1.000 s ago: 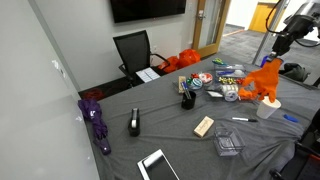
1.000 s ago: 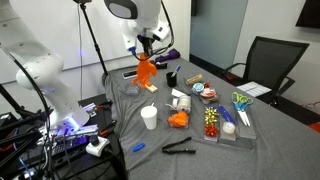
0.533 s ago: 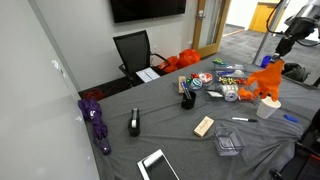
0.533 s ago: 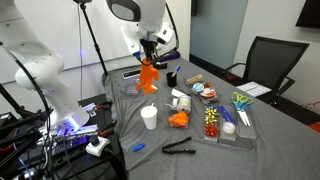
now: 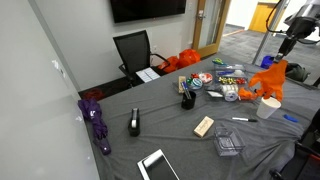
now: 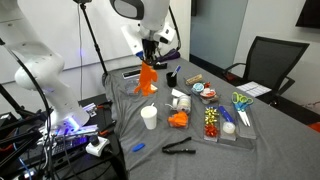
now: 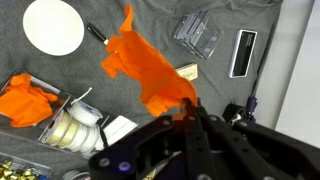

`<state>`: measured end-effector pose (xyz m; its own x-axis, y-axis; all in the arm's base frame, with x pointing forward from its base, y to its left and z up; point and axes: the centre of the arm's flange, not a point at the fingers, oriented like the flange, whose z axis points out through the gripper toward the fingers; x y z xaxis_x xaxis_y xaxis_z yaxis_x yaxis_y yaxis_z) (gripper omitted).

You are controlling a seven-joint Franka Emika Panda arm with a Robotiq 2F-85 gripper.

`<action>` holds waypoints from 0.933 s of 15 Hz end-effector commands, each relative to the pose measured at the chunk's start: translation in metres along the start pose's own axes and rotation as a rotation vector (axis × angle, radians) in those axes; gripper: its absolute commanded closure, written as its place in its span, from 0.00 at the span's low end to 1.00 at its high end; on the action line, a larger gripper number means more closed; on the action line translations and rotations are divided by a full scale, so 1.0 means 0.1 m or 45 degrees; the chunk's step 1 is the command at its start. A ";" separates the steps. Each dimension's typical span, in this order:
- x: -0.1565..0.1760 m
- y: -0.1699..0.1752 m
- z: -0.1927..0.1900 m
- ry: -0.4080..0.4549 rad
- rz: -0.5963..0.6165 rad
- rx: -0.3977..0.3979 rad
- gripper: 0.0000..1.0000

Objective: Put the orange glove in the white cup

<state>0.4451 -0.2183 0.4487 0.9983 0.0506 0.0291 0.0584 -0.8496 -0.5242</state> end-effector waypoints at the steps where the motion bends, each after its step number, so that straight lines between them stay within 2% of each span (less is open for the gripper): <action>1: 0.00 0.00 0.00 0.000 0.000 0.000 1.00; 10: 0.04 0.36 -0.35 -0.013 0.017 0.061 1.00; 14: 0.01 0.52 -0.28 -0.037 0.063 0.064 1.00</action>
<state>0.4445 -0.2633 0.4555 0.9999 0.0145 0.0019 0.0132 -0.8362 -0.5483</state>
